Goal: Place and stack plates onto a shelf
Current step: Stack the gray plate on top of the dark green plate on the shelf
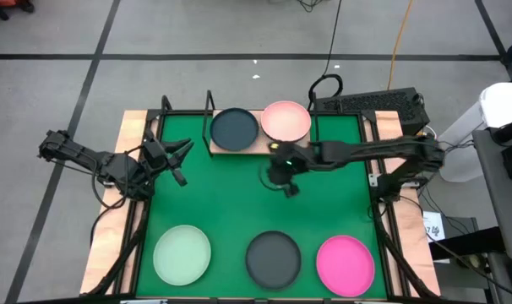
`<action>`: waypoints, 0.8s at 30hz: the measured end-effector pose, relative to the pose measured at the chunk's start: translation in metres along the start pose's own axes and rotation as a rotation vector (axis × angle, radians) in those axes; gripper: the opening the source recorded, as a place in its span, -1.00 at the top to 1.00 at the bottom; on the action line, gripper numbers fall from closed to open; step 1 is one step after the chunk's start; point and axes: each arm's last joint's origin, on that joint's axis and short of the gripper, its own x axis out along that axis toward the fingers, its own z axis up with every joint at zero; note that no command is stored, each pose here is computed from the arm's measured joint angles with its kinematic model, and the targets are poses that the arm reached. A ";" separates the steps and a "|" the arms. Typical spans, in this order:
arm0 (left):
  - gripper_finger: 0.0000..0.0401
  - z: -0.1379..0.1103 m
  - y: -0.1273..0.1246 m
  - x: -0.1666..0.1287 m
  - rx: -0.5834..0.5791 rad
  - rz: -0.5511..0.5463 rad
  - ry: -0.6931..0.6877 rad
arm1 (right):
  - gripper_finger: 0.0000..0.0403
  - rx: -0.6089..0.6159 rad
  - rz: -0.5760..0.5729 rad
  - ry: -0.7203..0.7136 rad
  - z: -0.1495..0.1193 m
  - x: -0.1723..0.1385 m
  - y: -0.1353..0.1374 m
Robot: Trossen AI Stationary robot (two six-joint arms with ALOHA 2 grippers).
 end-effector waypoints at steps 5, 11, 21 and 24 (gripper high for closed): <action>0.67 -0.001 -0.003 0.001 -0.105 -0.007 0.006 | 0.72 0.073 0.099 0.069 -0.018 -0.043 0.035; 0.67 -0.006 -0.015 0.007 -0.118 -0.076 0.031 | 0.64 0.175 0.266 0.076 -0.050 -0.072 0.084; 0.67 -0.029 -0.053 0.027 -0.033 -0.188 0.113 | 0.20 0.297 0.406 0.184 -0.084 -0.076 0.152; 0.67 -0.037 -0.068 0.033 -0.020 -0.250 0.138 | 0.14 0.297 0.417 0.206 -0.087 -0.074 0.160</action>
